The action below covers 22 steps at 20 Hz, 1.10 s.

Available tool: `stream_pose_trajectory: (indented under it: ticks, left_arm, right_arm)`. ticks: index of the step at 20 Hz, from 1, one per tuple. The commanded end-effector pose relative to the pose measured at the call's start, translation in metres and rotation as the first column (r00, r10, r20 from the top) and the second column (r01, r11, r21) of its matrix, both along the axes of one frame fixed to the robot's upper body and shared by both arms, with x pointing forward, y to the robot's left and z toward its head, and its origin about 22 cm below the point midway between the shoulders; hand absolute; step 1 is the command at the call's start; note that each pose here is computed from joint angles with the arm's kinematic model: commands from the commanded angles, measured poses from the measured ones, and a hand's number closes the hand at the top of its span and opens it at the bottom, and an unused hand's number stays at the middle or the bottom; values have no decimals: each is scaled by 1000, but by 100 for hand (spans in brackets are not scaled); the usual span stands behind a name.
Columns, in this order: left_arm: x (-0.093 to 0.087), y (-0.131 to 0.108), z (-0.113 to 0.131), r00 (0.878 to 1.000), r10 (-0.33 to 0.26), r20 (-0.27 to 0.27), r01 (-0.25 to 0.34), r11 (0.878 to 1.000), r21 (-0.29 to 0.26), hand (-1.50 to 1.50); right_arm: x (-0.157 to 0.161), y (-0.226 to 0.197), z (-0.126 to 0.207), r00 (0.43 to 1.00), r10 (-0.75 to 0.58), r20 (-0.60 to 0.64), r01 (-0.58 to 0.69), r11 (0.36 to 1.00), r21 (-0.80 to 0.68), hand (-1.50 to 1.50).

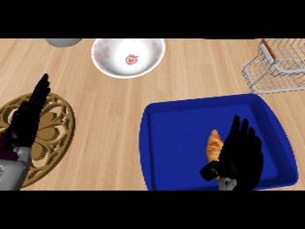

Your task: Pick the croissant from the tray and place it in the tiered basket

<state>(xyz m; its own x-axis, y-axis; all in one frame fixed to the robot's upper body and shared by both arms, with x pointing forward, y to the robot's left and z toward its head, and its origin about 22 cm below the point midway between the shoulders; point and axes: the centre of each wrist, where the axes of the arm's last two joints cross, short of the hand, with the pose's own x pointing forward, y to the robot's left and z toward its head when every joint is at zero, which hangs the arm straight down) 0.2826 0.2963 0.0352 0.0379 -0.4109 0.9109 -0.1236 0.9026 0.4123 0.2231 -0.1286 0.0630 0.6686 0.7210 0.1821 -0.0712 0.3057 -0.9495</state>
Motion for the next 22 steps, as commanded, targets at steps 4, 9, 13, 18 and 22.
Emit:
stream_pose_trajectory:
  ticks: [4,9,13,18,22]
  left_arm:
    - [3,-1,3,1000,-2,-11,2,1000,5,0]
    - [-1,-2,1,1000,-7,-4,7,1000,-8,0]
    - [-4,-13,-9,1000,1,1,-1,1000,-8,0]
    - [-6,-3,2,1000,-16,2,16,1000,0,0]
    - [0,-15,-6,1000,-8,-5,8,1000,-5,0]
  right_arm:
    - [-8,18,-7,980,-163,-114,147,980,-132,-150]
    - [-1,12,-9,973,-179,-146,163,980,-116,-150]
    - [2,9,-23,966,-210,-153,195,975,-110,-150]
    - [15,5,-24,959,-238,-154,225,970,-97,-150]
    - [9,7,-27,958,-221,-182,208,974,-91,-150]
